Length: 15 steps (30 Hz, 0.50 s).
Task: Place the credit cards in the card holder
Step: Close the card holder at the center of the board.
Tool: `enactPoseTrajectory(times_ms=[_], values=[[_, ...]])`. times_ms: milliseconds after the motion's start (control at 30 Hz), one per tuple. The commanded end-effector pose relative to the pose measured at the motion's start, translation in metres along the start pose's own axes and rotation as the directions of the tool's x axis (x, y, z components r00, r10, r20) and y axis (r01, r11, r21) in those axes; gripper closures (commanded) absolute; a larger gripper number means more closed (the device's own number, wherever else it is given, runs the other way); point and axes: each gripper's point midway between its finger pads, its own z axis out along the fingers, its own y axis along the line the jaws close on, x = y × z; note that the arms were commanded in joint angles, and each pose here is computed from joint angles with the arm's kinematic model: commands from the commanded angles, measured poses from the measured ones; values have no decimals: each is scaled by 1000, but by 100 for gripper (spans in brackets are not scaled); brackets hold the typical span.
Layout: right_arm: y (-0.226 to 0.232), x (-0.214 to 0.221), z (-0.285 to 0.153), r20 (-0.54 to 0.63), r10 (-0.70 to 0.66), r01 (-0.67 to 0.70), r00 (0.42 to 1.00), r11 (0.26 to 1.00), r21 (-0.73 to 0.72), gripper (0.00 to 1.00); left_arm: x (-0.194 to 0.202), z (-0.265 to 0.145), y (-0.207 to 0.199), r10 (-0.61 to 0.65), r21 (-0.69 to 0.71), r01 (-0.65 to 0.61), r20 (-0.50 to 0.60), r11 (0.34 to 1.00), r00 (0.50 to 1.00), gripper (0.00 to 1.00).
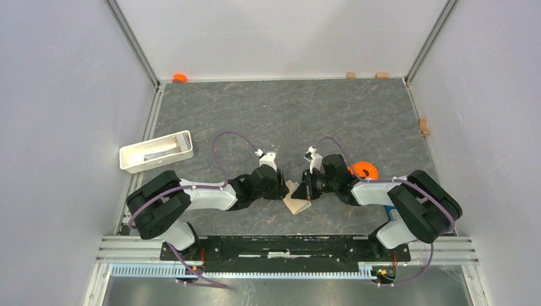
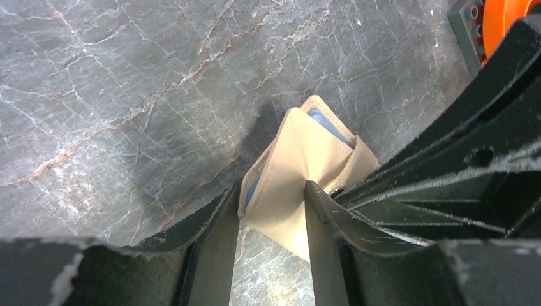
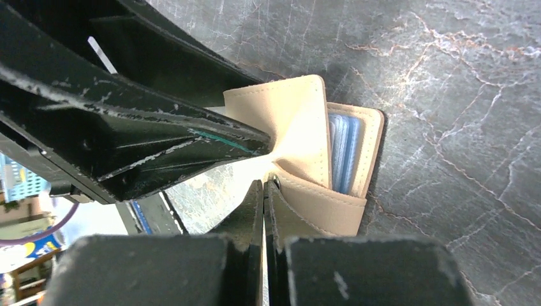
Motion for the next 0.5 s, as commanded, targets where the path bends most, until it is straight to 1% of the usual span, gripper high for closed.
enactPoseTrajectory(times_ms=[0,100,233,333,467], values=[[-100,104,-39,-222,252,-128,942,881,456,100,17,-9,10,103,6,-103,-39,995,994,51],[-97,95,-37,-227,239,-116,944,886,450,100,4,-12,0,141,32,-141,-13,990,990,48],[-85,69,-35,-194,199,-104,961,904,415,100,-19,-23,1,140,-24,-140,3,990,990,46],[-65,45,-30,-153,158,-100,975,939,329,100,-35,-38,-1,88,-33,-86,53,996,995,41],[-33,17,-28,-124,87,-62,988,980,188,100,-35,-47,-9,-32,25,30,78,999,996,38]])
